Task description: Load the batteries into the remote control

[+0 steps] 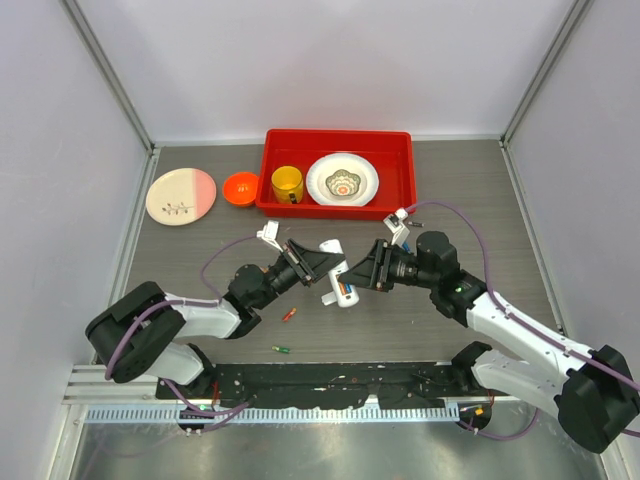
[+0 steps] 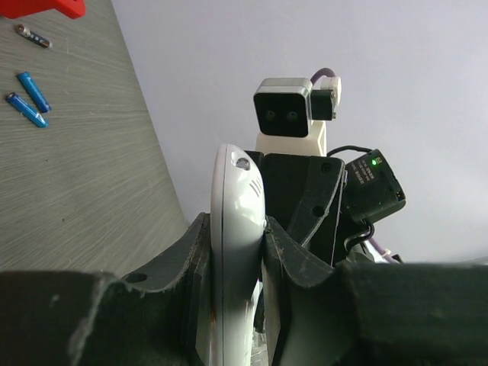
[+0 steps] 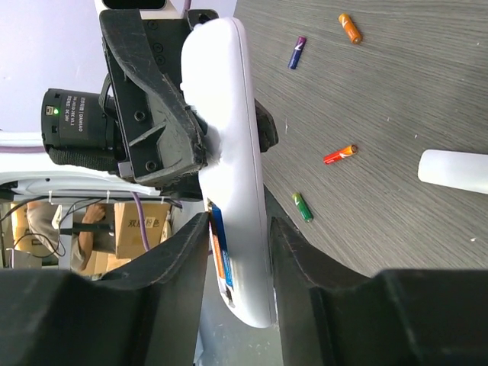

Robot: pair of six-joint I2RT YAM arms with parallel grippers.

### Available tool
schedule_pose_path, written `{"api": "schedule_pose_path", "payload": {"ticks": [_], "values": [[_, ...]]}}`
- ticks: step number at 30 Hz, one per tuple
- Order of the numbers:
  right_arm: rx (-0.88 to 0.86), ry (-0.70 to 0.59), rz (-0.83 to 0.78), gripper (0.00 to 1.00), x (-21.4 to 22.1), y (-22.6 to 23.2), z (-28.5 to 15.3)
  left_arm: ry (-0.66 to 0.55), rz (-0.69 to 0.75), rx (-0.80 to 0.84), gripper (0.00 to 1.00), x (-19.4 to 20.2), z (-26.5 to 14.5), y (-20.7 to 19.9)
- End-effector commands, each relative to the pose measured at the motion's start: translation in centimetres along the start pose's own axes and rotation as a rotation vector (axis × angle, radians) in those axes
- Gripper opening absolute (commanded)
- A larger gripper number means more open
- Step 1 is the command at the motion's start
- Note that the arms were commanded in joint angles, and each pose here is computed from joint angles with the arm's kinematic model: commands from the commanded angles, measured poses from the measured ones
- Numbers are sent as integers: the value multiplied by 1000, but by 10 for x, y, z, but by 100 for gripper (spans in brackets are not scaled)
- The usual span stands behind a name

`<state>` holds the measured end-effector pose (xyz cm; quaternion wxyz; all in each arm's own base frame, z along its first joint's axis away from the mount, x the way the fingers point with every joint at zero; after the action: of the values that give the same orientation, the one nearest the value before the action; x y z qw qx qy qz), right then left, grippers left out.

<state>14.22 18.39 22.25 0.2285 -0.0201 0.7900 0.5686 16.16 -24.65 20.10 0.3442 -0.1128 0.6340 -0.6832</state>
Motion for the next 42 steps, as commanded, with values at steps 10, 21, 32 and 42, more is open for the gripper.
{"api": "schedule_pose_path", "payload": {"ticks": [10,21,32,42], "values": [[28,-209,-139,73,-35,48,-29,-116,68,260,0,-15,-8,-36],[495,-120,-185,59,-17,-34,-15,-155,71,193,0,-19,-58,-19],[672,55,-510,59,5,-48,40,-171,172,78,0,-18,-104,-25],[693,183,-618,36,29,-54,77,-216,176,90,0,-19,-122,-28]]}}
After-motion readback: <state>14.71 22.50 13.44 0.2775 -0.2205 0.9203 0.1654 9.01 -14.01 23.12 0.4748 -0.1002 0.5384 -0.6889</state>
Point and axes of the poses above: each gripper's point midway between its finger pads, its own z axis out along the fingers, its own y axis along the line the jaws close on, x = y × z, the point moved 10 cm from there along -z, back along the fingers, and after that the axes turned 2 degrees about z, right-handed, at the moved point
